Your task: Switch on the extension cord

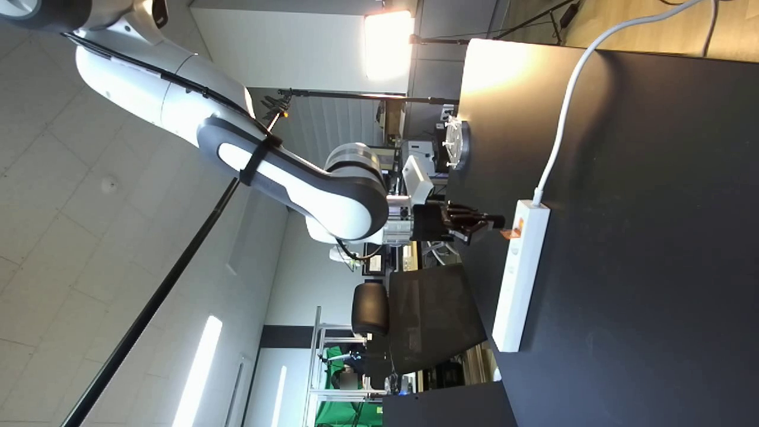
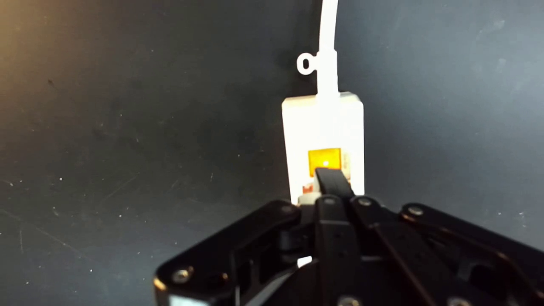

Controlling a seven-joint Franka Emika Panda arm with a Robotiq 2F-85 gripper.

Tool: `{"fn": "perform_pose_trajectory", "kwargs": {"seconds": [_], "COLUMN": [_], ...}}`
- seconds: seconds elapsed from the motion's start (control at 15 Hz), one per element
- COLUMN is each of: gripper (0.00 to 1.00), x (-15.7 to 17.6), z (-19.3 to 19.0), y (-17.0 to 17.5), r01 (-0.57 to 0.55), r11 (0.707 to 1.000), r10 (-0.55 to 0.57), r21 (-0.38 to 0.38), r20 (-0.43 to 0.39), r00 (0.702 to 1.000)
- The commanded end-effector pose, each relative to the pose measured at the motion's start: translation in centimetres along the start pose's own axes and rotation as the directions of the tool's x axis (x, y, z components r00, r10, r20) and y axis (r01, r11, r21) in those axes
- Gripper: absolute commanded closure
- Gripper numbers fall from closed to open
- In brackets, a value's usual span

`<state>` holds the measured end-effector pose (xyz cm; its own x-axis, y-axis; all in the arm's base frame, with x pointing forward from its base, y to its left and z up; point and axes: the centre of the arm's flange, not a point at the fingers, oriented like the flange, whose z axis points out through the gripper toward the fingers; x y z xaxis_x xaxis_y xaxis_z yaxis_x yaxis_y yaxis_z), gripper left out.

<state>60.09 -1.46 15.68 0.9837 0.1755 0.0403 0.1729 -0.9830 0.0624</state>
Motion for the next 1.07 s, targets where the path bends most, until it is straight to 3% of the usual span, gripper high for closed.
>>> {"fn": "perform_pose_trajectory", "kwargs": {"seconds": [0.0,1.0], "gripper": [1.00,1.00], "x": [1.0,1.8], "z": [0.7,1.9], "y": [0.4,-0.1], "r01": [-0.023,-0.006], "r11": [1.000,1.000], "r10": [0.023,0.006], "r21": [0.005,0.024], "r20": [0.010,-0.023], "r00": [1.000,1.000]}}
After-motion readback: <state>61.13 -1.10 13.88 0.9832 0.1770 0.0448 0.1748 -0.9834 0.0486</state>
